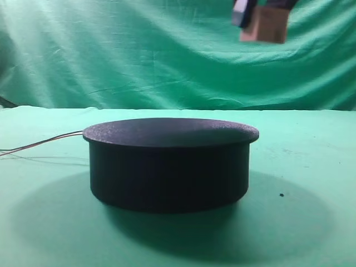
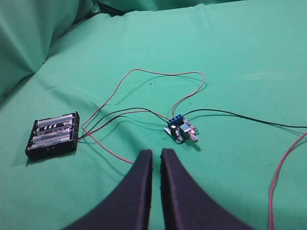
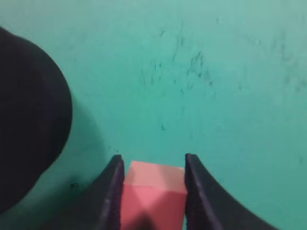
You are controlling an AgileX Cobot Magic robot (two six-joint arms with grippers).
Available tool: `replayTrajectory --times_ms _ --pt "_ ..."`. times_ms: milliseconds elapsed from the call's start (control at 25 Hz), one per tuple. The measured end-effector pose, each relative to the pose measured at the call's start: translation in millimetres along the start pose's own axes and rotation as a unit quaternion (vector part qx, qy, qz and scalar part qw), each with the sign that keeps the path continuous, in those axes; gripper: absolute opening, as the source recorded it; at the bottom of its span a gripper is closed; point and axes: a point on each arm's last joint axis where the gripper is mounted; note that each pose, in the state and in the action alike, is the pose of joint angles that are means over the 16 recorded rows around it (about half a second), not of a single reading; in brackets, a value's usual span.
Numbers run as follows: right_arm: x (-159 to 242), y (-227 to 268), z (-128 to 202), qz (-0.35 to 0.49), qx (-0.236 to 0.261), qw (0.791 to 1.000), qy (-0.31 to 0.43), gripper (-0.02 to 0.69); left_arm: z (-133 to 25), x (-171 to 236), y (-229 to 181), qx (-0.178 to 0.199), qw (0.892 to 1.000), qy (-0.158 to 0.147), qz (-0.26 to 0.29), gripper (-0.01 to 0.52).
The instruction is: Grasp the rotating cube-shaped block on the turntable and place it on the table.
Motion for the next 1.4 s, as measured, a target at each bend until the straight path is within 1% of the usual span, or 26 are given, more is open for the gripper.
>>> replayTrajectory --times_ms 160,320,440,560,640,720,920,1040,1160,1400 --pt "14.2 -20.4 -5.4 0.015 0.006 1.0 -0.005 0.319 0.0 0.0 0.0 0.0 1.0 0.0 0.0 0.0" --pt "17.4 -24.4 -6.3 0.016 0.008 1.0 -0.012 0.401 0.0 0.0 0.0 0.0 1.0 0.0 0.0 0.0" --pt "15.5 -13.2 -6.0 0.006 0.008 1.0 -0.017 0.414 0.0 0.0 0.0 0.0 1.0 0.0 0.0 0.0" --pt "15.5 8.5 -6.0 -0.012 0.007 1.0 -0.023 0.385 0.0 0.0 0.0 0.0 1.0 0.0 0.0 0.0" --pt "17.6 27.4 -6.5 -0.028 0.005 0.999 -0.027 0.344 0.0 0.0 0.0 0.0 1.0 0.0 0.0 0.0" --pt "22.3 48.5 -7.6 -0.047 0.002 0.998 -0.031 0.285 0.0 0.0 0.0 0.0 1.0 0.0 0.0 0.0" --pt "49.6 96.4 -14.1 -0.099 -0.008 0.994 -0.038 0.103 0.0 0.0 0.0 0.0 1.0 0.0 0.0 0.0" --pt "71.9 115.4 -19.3 -0.129 -0.016 0.991 -0.04 0.028 0.0 0.0 0.0 0.0 1.0 0.0 0.0 0.0" --pt "92.9 128.0 -23.6 -0.157 -0.029 0.986 -0.043 0.003 0.0 0.0 0.0 0.0 1.0 0.0 0.0 0.0" --pt "123.3 137.9 -30.1 -0.206 -0.047 0.977 -0.039 0.0 0.0 0.0 0.0 0.0 1.0 0.0 0.0 0.0"
Point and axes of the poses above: a point on each arm's last joint axis where the gripper is mounted, y pointing back along that axis away from the gripper, z along the wrist's bending axis when the last joint is at zero, x = y × z, and after that the axes turned 5 degrees about -y, right-handed
